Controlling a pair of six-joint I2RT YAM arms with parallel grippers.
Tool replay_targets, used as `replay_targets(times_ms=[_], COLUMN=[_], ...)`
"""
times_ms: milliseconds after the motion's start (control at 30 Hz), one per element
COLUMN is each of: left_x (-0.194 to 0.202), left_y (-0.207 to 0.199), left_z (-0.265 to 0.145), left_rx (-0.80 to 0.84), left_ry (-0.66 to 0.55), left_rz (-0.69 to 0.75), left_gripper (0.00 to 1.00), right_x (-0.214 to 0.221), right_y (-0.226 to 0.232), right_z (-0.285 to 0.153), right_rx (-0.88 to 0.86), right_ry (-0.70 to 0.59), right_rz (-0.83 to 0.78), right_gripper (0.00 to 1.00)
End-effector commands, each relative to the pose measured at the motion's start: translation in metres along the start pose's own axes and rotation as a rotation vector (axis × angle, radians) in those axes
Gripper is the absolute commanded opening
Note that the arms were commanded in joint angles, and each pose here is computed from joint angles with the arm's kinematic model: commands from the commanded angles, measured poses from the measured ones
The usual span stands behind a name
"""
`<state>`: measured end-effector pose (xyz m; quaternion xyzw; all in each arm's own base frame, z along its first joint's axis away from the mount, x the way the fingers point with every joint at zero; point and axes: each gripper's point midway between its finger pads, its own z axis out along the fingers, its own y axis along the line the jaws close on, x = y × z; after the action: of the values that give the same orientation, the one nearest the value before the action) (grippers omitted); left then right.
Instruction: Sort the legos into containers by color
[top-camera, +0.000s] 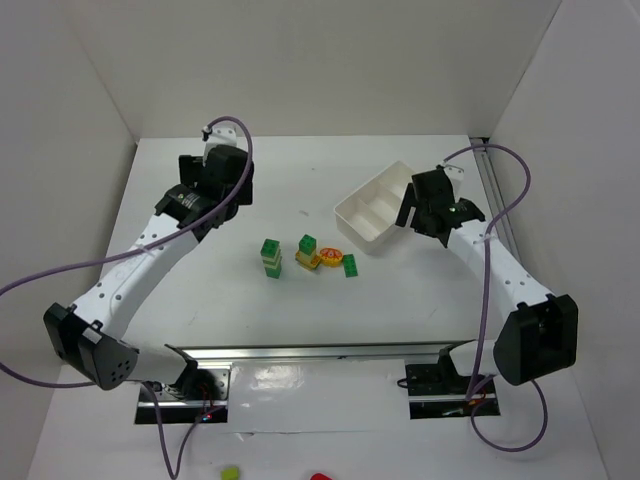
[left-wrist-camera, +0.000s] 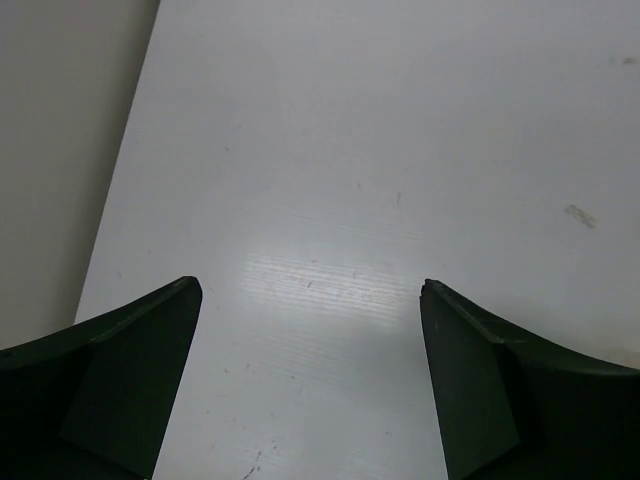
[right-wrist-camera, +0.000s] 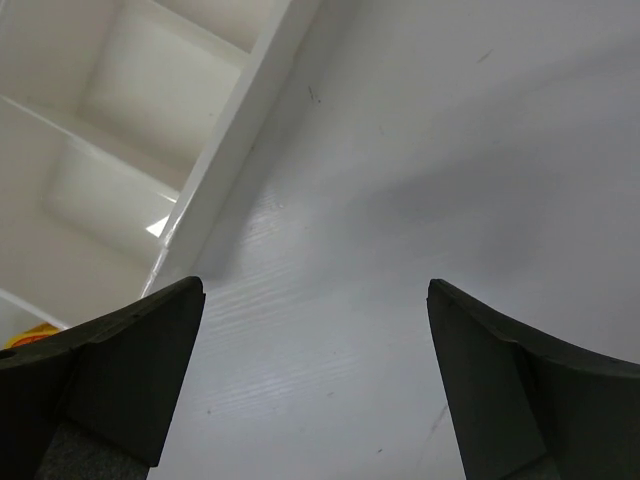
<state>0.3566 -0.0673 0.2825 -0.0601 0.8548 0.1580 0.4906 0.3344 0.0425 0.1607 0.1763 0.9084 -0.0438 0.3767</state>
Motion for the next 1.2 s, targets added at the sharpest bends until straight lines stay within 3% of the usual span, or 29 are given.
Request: replay_targets(times_ms=[0,200,333,467,600,767,833,1000,1167], left_x=[-0.030,-0.027,-0.028,-0.034,-0.038,-0.025,-0.015,-0.013,-0.010], left_y=[-0.016,-0.064,-0.077,-0.070,-0.067,-0.054,-0.053,-0.033,-0.027], left_z=[-0.014,-0.021,-0.024,-0.037,-0.051,-0.041,-0.040,-0.049,-0.053], left_rx=[0.156,0.422,0.481,0.502,0.628,0.657,0.656,0.656,0.662], left_ry=[-0.089,-0.059,-0.040,-0.029,-0.014,0.099,0.141,0.122,0.108], left_rz=[-0.047,-0.010,-0.014,-0.057,-0.073,-0.135,-0.149,-0.192,-0.195], left_gripper=[1.00,1.00,1.00,0.99,0.99,1.00,1.00,1.00,1.00], right_x=[-0.025,-0.027,-0.019,-0.016,-0.007,0.001,0.000,0.022,0.038], right_y=[-0.001,0.015,0.040,0.085,0.140,0.194,0.207,0.238,0.267], right_z=[-0.001,0.006,0.006,-0.006,-0.042,-0.087,-0.092,-0.078,-0.094], right_rx=[0.046,-0.006,-0.101,-0.256,-0.461,-0.690,-0.726,-0.751,-0.879], right_ry=[-0.076,-0.065,-0.042,-0.074,-0.127,-0.227,-0.237,-0.181,-0.153], right_rz=[0.034,-0.010,-0.113,-0.218,-0.357,-0.519,-0.550,-0.713,-0.793], right_gripper=[1.00,1.00,1.00,0.95,0.94,0.97,1.00,1.00,0.98])
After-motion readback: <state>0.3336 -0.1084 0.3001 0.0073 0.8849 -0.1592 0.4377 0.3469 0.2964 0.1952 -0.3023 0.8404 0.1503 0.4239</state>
